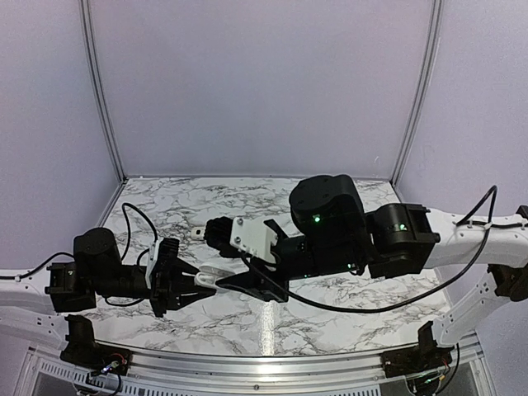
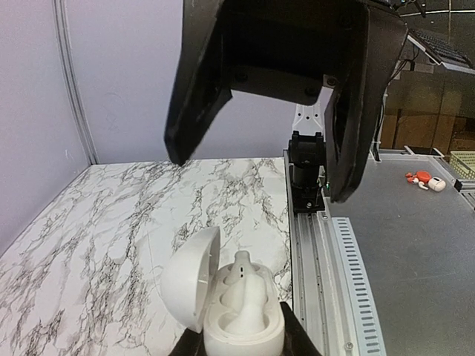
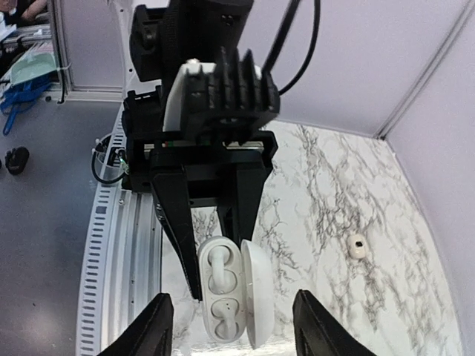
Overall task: Insert the wireless bluetooth earbuds into the charging case
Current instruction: Place the charging case with the earbuds at the center of the board, then close the charging case with the earbuds inside.
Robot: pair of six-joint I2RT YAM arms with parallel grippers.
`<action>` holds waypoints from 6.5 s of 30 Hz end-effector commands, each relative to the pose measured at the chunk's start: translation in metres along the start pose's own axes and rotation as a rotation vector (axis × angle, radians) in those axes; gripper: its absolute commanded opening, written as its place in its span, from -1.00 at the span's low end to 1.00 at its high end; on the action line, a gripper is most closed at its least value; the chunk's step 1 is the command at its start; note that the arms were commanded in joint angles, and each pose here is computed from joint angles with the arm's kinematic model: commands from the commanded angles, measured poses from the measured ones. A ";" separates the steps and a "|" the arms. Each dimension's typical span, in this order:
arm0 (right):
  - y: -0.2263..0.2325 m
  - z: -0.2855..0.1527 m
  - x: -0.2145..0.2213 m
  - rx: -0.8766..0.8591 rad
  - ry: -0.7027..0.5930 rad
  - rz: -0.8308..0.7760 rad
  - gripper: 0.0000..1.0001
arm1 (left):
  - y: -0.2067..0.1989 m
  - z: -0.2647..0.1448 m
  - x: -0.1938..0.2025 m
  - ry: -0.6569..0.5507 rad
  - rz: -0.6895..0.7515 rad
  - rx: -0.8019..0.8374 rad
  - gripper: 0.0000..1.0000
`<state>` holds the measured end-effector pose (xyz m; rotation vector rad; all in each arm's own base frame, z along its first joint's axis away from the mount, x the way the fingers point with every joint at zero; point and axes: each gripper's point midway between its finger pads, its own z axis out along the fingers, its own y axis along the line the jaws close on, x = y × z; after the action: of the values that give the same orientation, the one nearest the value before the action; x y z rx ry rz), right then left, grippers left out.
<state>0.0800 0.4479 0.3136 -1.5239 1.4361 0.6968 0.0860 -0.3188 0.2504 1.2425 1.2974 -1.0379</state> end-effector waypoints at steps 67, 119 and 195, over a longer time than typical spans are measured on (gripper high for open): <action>-0.025 0.033 0.006 -0.210 -0.050 0.252 0.50 | -0.009 -0.003 -0.018 -0.075 0.088 0.042 -1.00; -0.021 0.046 0.029 -0.379 -0.001 0.357 0.39 | -0.004 -0.007 -0.019 -0.082 0.100 0.002 -1.00; -0.017 0.005 -0.008 -0.378 -0.132 0.256 0.37 | 0.030 -0.013 -0.019 -0.116 -0.028 -0.182 -1.00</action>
<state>0.0639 0.4640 0.3087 -1.6888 1.4347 1.4094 0.1008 -0.3089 0.2597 1.1399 1.2938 -0.9652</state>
